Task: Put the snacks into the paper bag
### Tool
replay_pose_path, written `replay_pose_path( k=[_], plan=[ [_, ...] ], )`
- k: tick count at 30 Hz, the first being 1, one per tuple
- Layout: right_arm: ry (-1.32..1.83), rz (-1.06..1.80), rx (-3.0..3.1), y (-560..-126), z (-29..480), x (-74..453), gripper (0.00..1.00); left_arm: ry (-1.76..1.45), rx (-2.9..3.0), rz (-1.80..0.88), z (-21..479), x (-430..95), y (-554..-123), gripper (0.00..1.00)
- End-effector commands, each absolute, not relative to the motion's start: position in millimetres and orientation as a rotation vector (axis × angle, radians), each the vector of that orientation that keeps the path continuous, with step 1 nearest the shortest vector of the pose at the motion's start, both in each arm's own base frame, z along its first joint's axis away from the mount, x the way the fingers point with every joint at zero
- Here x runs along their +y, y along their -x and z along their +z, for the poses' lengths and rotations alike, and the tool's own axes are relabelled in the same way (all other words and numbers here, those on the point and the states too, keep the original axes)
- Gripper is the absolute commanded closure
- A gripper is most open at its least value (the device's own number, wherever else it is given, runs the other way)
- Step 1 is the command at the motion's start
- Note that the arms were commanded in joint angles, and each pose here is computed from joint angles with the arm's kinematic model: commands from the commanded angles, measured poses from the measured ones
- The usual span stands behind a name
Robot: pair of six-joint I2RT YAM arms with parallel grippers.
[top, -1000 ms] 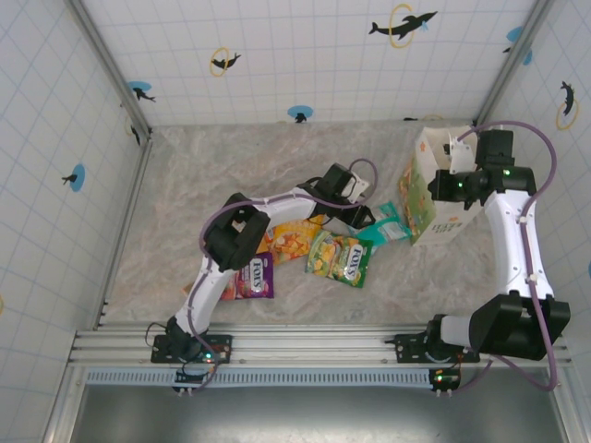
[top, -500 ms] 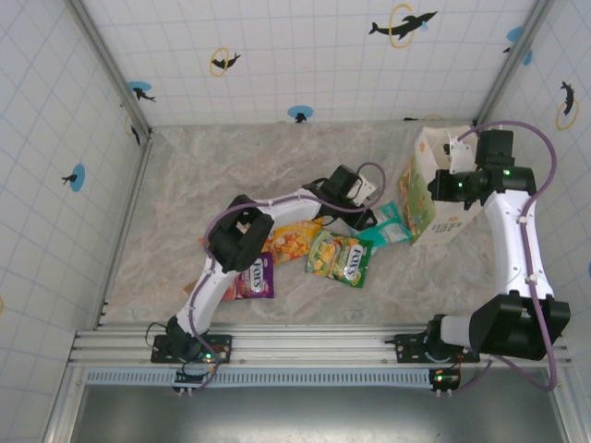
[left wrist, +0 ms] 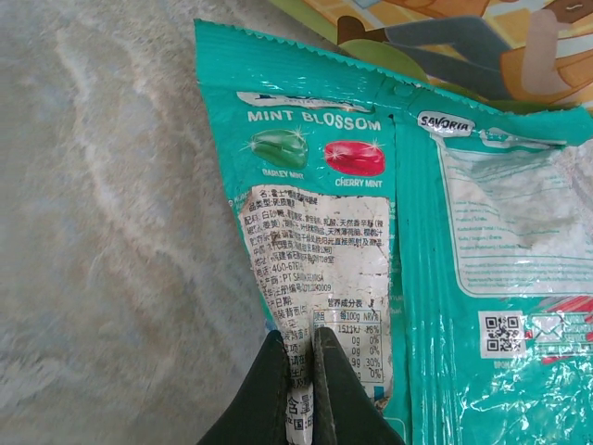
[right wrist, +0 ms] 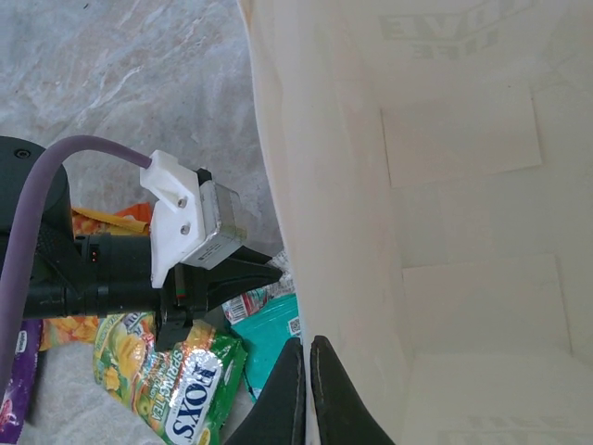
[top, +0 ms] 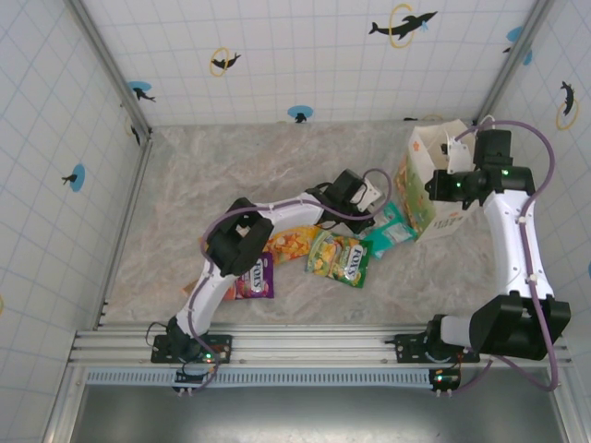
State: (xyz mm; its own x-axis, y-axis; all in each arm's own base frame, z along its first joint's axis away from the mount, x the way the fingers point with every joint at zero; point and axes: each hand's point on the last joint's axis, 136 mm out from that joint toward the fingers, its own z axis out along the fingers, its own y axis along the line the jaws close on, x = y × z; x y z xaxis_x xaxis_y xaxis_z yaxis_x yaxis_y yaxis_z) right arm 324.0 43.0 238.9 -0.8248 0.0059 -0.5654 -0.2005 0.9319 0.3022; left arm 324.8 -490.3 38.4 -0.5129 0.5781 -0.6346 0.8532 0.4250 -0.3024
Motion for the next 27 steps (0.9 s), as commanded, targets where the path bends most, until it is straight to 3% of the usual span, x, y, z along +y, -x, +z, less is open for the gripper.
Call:
replay_pose_path(
  k=[1, 15, 27],
  plan=[
    [0.19, 0.496, 2.458, -321, 254, 57, 0.94, -1.179, 2.317, -0.757, 47, -462, -322, 1.0],
    [0.314, 0.537, 2.461, -324, 247, 121, 0.95, -0.721, 2.228, -0.822, 160, -360, -361, 1.0],
    [0.157, 0.493, 2.515, -343, 239, 167, 0.94, -0.418, 2.185, -0.752, 233, -292, -370, 1.0]
  ],
)
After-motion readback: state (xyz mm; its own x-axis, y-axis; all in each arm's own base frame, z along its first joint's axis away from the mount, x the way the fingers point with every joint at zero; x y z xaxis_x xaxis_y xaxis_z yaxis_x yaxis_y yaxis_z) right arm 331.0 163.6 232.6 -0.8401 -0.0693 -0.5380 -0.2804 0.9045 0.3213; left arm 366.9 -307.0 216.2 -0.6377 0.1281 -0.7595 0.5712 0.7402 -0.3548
